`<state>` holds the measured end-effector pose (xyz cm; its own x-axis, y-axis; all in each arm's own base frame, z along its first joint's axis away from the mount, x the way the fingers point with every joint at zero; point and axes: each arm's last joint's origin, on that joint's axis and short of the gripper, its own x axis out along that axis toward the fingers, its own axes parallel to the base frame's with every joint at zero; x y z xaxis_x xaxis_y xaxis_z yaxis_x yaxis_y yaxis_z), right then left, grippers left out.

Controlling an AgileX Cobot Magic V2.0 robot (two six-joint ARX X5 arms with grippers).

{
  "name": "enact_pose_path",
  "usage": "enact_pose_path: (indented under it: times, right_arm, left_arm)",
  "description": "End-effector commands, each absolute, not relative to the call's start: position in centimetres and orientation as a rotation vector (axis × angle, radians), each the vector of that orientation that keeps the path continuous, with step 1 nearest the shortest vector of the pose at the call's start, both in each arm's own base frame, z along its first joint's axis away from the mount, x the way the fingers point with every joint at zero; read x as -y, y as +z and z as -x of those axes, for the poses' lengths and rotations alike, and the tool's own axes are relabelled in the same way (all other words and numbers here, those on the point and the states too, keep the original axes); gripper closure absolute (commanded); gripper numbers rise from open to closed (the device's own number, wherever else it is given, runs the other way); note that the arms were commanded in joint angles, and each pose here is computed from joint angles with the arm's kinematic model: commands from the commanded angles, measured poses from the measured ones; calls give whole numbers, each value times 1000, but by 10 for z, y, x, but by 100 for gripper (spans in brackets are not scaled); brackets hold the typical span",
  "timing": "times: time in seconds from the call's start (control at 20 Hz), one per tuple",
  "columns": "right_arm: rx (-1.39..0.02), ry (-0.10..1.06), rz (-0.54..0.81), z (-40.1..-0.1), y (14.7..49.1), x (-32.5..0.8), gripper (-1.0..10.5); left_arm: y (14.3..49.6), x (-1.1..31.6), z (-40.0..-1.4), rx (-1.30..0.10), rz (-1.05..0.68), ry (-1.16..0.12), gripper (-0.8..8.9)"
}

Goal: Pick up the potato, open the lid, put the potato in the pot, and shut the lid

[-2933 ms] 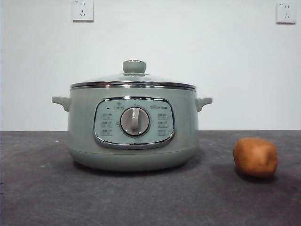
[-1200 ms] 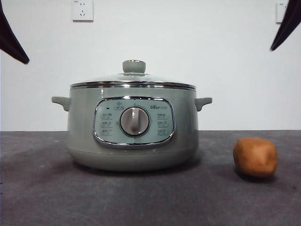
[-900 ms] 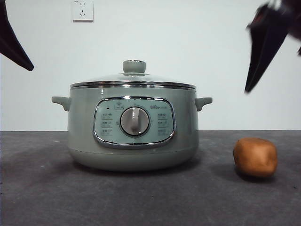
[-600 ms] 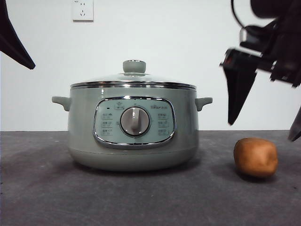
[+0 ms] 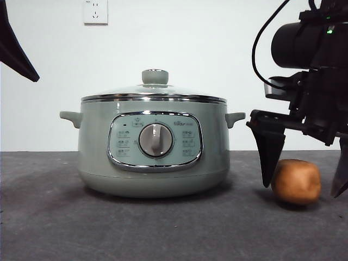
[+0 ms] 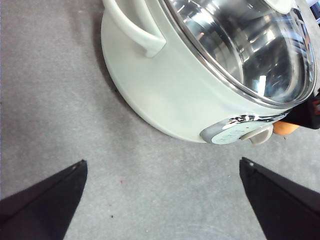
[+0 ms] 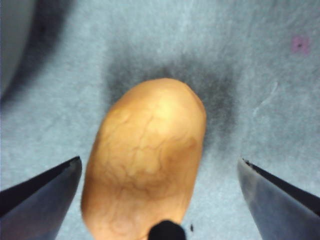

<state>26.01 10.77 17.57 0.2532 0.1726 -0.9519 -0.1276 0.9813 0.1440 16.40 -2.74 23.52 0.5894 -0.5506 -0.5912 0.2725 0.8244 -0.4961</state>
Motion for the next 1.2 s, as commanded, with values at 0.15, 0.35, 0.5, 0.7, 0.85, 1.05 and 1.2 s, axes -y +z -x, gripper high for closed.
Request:
enact_pose_path:
  times: [0.15, 0.35, 0.5, 0.7, 0.85, 1.05, 1.2]
  right_arm:
    - [-1282, 224, -18, -263, 174, -109, 958]
    - [-1311, 219, -10, -259, 181, -107, 958]
    - [-1306, 241, 17, -252, 202, -104, 958]
    - [-1258, 267, 30, -234, 248, -97, 958]
    - [-1228, 273, 24, -214, 280, -89, 958]
    - [-1212, 276, 21, -184, 304, -77, 958]
    - [-1205, 278, 20, -165, 314, -69, 958]
  left_arm:
    - [243, 28, -168, -745, 365, -510, 217]
    - [257, 30, -176, -717, 344, -525, 217]
    - [276, 38, -190, -698, 313, -567, 217]
    - [308, 62, -222, -688, 239, -627, 217]
    - [328, 90, -250, -706, 121, -648, 217]
    - [347, 131, -284, -714, -43, -657, 217]
    - [351, 162, -303, -717, -113, -709, 217]
